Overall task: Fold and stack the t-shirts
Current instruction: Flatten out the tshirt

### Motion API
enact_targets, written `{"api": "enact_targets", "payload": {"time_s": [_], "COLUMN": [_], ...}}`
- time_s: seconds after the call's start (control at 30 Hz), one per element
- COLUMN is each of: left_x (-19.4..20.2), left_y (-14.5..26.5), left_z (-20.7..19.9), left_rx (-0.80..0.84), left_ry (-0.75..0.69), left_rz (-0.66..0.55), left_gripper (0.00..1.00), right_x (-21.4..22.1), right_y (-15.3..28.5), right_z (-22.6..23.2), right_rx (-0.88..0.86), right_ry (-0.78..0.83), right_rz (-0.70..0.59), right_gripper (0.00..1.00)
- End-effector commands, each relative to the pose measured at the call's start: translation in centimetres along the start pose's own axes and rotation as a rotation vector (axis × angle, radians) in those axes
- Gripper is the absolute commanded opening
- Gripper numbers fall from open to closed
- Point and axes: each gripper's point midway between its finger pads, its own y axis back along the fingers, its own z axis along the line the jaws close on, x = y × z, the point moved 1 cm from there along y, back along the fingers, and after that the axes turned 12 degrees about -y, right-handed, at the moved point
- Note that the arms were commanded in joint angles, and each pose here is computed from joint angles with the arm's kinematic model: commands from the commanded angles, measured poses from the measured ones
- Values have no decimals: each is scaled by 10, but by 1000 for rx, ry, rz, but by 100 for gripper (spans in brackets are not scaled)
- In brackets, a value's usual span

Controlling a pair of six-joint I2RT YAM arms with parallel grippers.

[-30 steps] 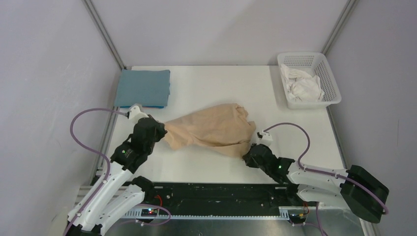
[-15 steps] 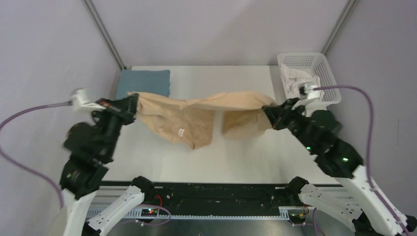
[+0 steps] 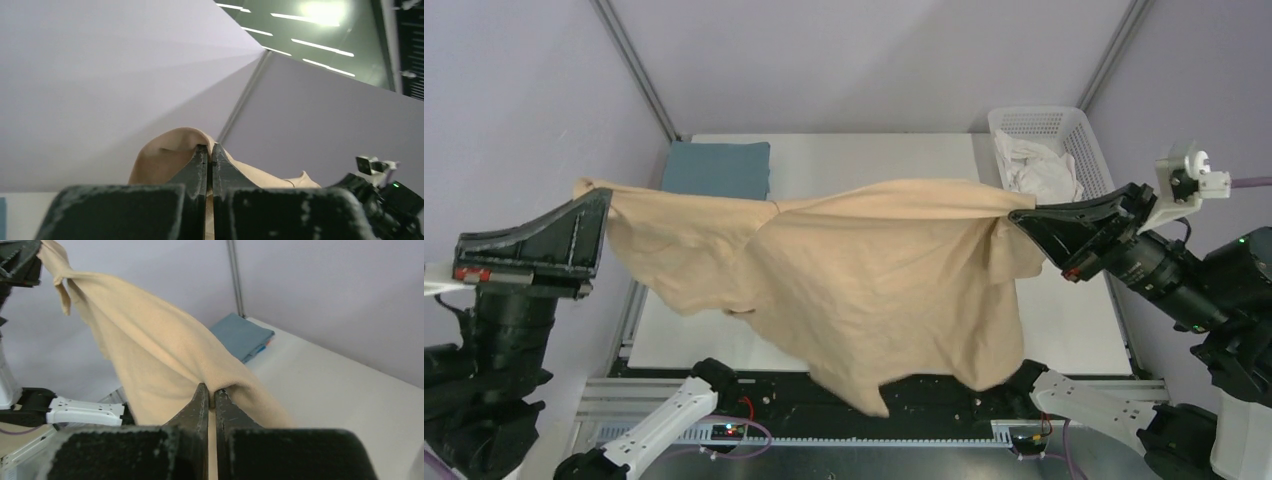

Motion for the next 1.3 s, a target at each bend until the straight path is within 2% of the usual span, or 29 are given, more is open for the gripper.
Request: {"api": "enact_targets", "payload": {"time_s": [0.0,0.13,0.2,0.27,0.3,0.33,0.37,0.4,0.43,0.47,0.5,0.53,0.57,0.63,0.87,1.07,1.17,1.27], "left_x": [19,65,98,172,191,236,260,305,323,363,375,406,413,436,439,453,487,529], "left_y": [-47,-96,-120,-158,-165,-176,-179,-181,-184,-182,-186,-182,-185,-179,-145,-77,-31,15], "left_z": [44,100,136,180,192,221,235,260,269,288,293,306,308,316,300,247,213,192], "left_rx": [-230,-507,-665,-743,-759,-796,-817,-852,-858,-866,-864,-868,-868,-874,-855,-782,-710,-656], "left_ry": [-112,-239,-326,-406,-419,-450,-468,-503,-517,-546,-551,-564,-560,-556,-482,-373,-330,-268], "left_rz": [25,122,183,345,387,484,536,633,669,758,777,845,852,905,961,1038,1137,1259], "left_gripper": [0,0,0,0,0,4,8,21,45,60,88,94,98,99,100,100,100,100], "right_x": [10,28,53,97,109,139,153,184,198,221,229,240,244,247,240,288,317,329], "right_y": [-13,-37,-54,-79,-85,-97,-103,-114,-119,-132,-138,-148,-151,-155,-132,-85,-62,-53], "right_z": [-40,-103,-134,-183,-196,-222,-235,-260,-270,-288,-296,-311,-319,-335,-329,-324,-333,-345], "right_rx": [220,551,674,792,810,837,853,879,887,891,887,898,915,971,987,1003,1071,1138], "right_ry": [21,7,-6,-45,-73,-113,-149,-190,-211,-232,-224,-228,-223,-219,-195,-158,-125,-104], "right_rz": [45,24,83,190,215,286,314,388,421,480,503,527,535,535,454,631,735,775], "right_gripper": [0,1,2,3,3,4,6,15,27,51,67,75,90,98,99,99,98,96]}}
